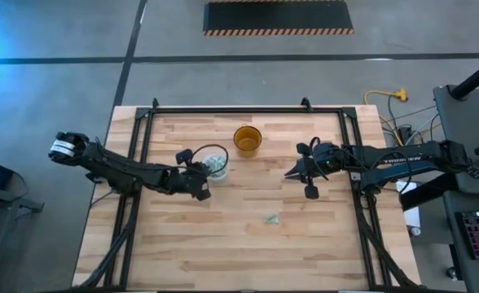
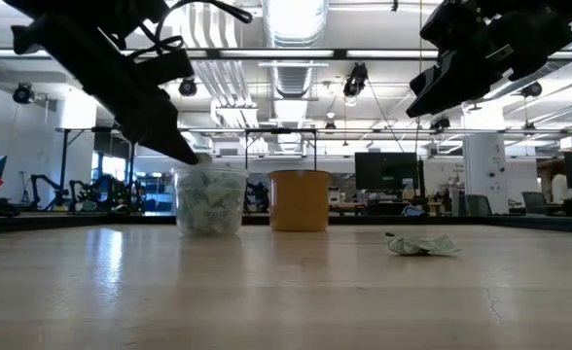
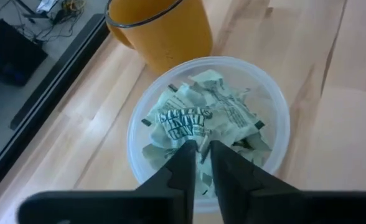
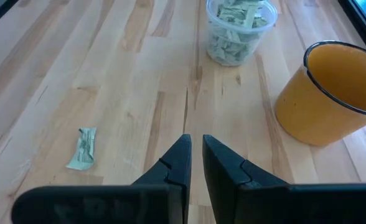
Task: Pick and place Stevia / Truvia into bins
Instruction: Put the stevia packet into the transparent bin, then return to Home Position
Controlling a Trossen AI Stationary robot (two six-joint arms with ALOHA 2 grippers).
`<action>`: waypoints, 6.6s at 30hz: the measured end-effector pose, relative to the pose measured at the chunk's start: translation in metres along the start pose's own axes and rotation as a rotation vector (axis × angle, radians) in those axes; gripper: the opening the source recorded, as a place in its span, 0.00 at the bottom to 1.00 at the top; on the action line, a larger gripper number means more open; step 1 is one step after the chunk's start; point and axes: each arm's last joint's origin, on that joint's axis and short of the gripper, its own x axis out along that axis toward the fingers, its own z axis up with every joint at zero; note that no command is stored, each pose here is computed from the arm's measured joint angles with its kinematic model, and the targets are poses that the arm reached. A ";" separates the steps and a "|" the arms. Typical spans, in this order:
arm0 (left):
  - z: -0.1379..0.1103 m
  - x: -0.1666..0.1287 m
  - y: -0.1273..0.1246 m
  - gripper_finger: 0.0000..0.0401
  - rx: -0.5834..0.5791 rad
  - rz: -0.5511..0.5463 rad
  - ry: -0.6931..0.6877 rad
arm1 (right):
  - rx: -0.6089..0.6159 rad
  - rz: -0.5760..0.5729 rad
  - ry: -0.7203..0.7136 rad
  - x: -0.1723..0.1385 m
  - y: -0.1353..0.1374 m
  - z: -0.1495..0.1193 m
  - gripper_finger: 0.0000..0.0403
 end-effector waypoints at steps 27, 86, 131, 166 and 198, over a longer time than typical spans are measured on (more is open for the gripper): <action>0.003 -0.045 0.015 0.39 -0.102 -0.137 -0.042 | -0.021 0.287 -0.069 0.034 0.019 -0.020 0.08; 0.001 -0.046 0.009 0.39 -0.079 -0.176 -0.029 | -0.150 0.348 0.195 0.133 0.053 -0.029 0.02; 0.002 -0.060 0.016 0.39 -0.088 -0.205 -0.061 | -0.146 -0.180 -0.035 0.218 -0.071 0.084 0.02; 0.002 -0.068 0.014 0.39 -0.050 -0.238 -0.088 | -0.160 -0.115 -0.020 0.200 -0.068 0.104 0.36; 0.003 -0.107 0.067 0.39 -0.046 -0.040 -0.504 | -0.078 -0.258 -0.427 0.009 -0.045 0.092 0.35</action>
